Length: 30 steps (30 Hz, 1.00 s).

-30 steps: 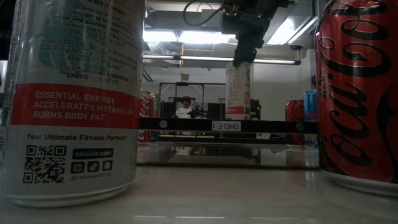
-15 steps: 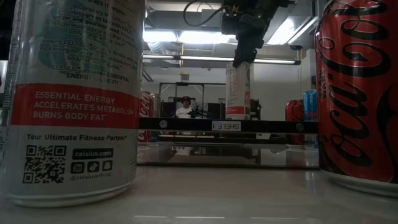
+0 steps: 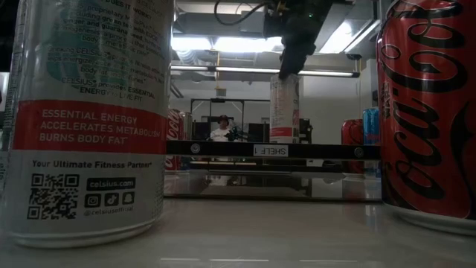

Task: Place canned beverage on shelf
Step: Put the white pink soda can on the shelf

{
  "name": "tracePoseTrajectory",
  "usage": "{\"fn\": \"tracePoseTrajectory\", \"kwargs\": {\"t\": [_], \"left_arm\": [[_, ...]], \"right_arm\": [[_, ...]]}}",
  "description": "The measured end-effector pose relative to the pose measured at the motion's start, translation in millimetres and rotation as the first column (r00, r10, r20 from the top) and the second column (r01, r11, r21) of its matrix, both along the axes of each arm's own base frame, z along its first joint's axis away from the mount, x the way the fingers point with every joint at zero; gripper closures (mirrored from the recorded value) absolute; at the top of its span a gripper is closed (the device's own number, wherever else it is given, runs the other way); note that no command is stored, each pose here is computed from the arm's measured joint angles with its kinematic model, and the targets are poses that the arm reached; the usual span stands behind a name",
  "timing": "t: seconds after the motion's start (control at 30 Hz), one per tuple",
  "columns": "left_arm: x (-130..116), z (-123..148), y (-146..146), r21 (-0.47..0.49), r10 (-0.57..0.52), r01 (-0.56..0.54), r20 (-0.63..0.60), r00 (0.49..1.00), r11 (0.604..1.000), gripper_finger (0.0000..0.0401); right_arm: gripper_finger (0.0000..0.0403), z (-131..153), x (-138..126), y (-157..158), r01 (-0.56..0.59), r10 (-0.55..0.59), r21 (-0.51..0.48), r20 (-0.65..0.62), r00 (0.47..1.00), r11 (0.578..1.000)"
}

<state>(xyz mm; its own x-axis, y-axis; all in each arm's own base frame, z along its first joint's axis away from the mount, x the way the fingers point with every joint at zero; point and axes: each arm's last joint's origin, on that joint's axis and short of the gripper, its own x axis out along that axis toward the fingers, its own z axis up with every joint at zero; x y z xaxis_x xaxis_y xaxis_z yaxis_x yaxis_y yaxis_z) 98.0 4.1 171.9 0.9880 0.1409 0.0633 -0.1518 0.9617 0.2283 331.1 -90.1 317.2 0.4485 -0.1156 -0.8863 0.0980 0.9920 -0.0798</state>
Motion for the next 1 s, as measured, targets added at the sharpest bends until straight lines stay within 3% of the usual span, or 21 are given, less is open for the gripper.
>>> {"fn": "tracePoseTrajectory", "kwargs": {"t": [0.4, 1.0], "left_arm": [[0.0, 0.0, 0.0, 0.000, 0.000, 0.000, 0.000, 1.000, 1.000, 0.0401], [0.0, 0.0, 0.0, 0.000, 0.000, 0.000, 0.000, 1.000, 1.000, 0.0401]], "right_arm": [[0.0026, 4.5, 0.5, 0.8, 0.007, -0.007, -0.024, 0.005, 1.000, 1.000], [0.0026, 88.6, -9.8, 3.7, 0.017, -0.004, -0.067, 0.177, 0.984, 0.998]]}}
